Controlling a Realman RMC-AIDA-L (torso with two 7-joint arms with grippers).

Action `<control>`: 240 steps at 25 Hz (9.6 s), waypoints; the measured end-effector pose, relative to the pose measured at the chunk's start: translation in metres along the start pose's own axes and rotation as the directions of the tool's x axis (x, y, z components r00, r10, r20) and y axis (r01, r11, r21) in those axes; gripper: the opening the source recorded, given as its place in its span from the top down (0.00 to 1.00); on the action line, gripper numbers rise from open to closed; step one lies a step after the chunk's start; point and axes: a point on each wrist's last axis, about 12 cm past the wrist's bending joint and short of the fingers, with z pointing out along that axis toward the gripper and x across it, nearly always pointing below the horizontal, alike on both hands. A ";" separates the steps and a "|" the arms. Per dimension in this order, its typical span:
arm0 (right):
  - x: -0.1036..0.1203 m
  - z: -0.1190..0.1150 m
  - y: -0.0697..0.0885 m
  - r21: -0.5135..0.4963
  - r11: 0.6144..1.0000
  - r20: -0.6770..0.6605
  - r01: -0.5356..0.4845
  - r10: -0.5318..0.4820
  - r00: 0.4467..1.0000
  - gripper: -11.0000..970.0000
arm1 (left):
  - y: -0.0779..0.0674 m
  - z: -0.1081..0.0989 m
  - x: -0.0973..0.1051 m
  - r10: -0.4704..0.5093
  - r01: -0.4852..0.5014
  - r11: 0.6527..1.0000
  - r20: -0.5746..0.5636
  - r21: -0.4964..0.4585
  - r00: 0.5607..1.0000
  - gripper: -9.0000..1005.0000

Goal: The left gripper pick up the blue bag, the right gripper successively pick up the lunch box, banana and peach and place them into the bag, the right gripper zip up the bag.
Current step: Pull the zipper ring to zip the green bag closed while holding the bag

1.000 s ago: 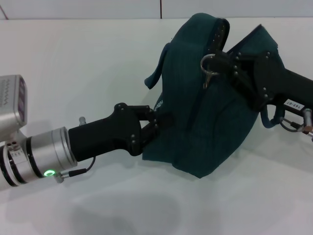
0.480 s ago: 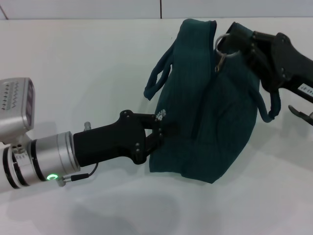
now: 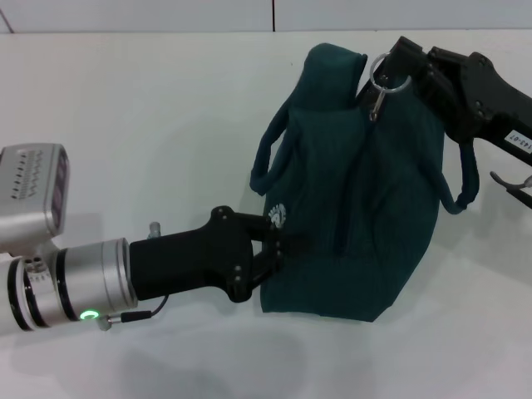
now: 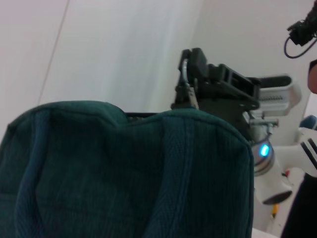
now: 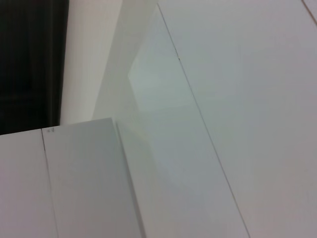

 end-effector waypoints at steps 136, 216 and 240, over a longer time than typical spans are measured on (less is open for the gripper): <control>-0.004 0.016 -0.008 -0.003 0.994 -0.032 -0.112 0.112 0.993 0.99 | -0.013 0.002 -0.020 0.026 -0.047 0.991 0.169 0.122 0.985 0.94; -0.113 0.075 -0.045 0.250 0.831 -0.860 -0.497 0.427 0.280 0.15 | -0.011 0.001 -0.025 0.040 -0.063 0.992 0.195 0.113 0.980 0.94; -0.110 0.090 -0.037 0.219 0.838 -0.907 -0.499 0.363 0.211 0.16 | -0.007 0.000 -0.031 0.056 -0.077 0.994 0.238 0.077 0.970 0.94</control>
